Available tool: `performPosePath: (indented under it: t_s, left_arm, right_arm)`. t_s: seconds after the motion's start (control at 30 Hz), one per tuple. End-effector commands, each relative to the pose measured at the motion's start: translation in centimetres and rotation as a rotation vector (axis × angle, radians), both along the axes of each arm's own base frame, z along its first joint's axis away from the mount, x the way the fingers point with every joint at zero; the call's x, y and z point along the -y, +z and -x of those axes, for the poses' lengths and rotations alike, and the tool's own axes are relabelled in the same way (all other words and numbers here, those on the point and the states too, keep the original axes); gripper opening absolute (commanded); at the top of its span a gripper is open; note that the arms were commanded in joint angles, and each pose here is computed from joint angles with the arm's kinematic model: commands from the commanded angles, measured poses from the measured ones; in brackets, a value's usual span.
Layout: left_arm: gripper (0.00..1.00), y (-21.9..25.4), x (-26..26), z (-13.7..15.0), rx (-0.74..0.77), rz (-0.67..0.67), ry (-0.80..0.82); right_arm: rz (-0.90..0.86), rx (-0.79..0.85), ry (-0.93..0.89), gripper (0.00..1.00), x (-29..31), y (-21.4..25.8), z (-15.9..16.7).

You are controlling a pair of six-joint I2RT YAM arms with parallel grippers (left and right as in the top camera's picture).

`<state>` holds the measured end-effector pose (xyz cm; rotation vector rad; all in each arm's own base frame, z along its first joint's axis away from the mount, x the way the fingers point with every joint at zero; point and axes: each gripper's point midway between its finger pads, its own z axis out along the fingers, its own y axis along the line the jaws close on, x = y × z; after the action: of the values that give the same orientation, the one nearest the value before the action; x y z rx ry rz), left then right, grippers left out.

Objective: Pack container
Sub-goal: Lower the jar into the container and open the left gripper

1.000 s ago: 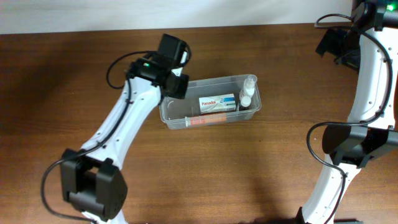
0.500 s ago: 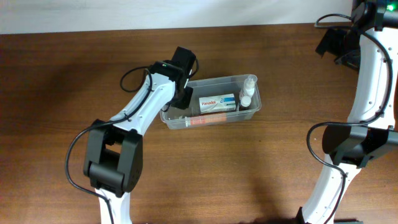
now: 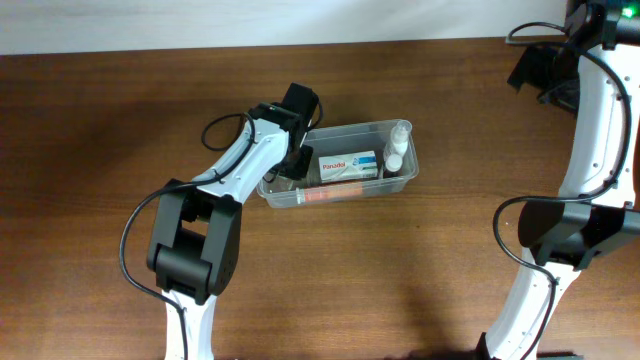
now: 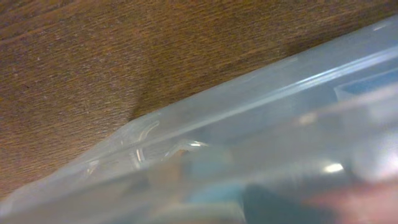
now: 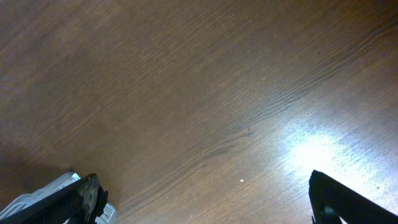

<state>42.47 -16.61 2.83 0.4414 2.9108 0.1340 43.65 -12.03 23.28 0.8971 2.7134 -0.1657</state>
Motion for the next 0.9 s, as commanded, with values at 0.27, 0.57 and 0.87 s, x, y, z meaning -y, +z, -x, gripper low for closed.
performPosePath:
  t_s: [0.27, 0.57, 0.87]
  left_arm:
    - [0.60, -0.5, 0.0, -0.3, -0.001, -0.011, -0.016]
    - [0.61, -0.4, 0.1, -0.3, 0.000, -0.010, -0.016]
    - [0.62, 4.0, 0.8, -2.0, 0.044, 0.009, -0.016]
  right_arm:
    - [0.018, 0.024, -0.001, 0.98, 0.2, 1.1, 0.2]
    - [0.018, 0.024, -0.001, 0.98, 0.2, 1.1, 0.2]
    - [0.018, 0.024, -0.001, 0.98, 0.2, 1.1, 0.2]
